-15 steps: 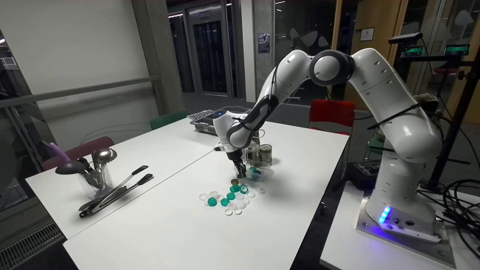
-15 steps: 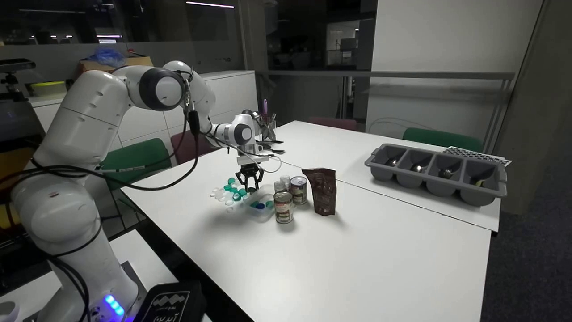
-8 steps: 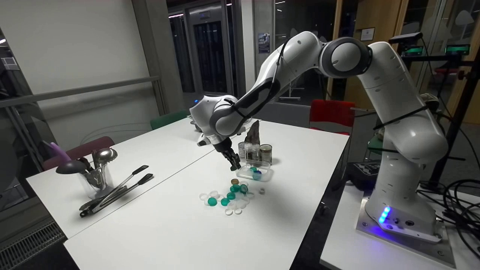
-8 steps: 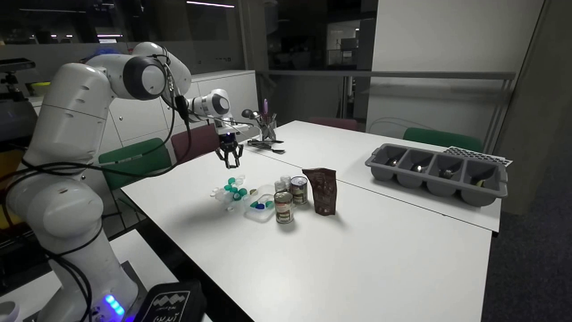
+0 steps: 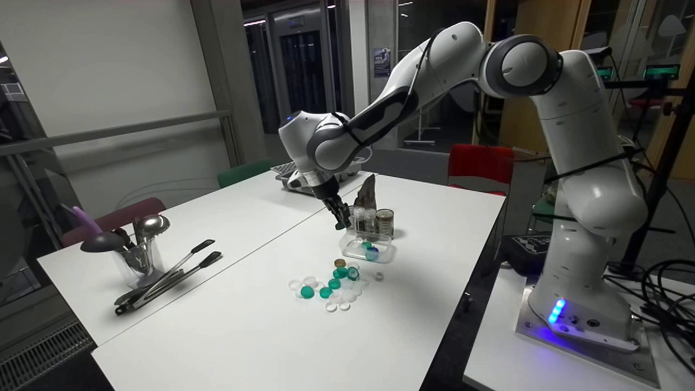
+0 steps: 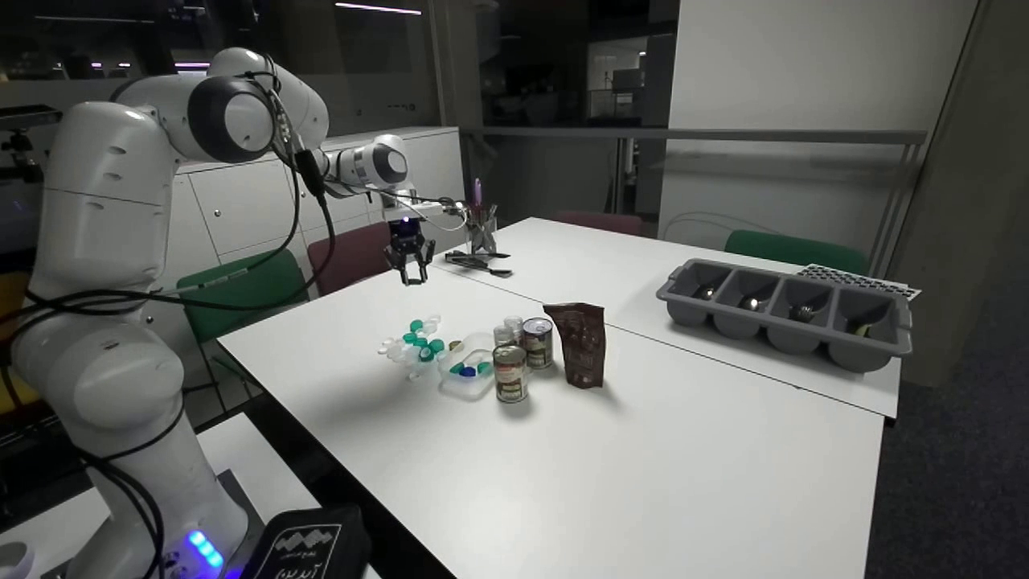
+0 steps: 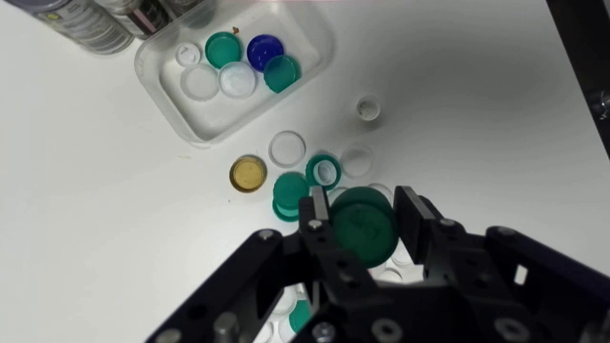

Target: Put one blue cap in the transparent bowl

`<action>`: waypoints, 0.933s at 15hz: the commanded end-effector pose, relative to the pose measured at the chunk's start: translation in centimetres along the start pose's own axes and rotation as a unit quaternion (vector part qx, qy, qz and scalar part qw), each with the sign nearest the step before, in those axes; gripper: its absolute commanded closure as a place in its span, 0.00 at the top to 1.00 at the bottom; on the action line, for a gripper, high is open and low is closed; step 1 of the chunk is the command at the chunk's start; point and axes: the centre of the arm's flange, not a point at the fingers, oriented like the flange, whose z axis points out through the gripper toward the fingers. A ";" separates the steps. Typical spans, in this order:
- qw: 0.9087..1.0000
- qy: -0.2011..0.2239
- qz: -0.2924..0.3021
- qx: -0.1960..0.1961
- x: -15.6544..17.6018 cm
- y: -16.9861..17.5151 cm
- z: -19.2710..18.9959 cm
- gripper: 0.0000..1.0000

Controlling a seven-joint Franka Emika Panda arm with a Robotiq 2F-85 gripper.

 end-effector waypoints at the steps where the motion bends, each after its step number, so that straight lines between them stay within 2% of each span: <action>1: 0.998 0.041 0.038 0.028 -5.4 0.0 3.1 0.16; 5: 0.993 0.076 0.074 0.059 -8.3 1.4 7.8 0.16; 8: 0.989 0.086 0.102 0.066 -9.6 2.5 10.5 0.16; 14: 0.982 0.083 0.155 0.066 -9.6 1.8 12.2 0.16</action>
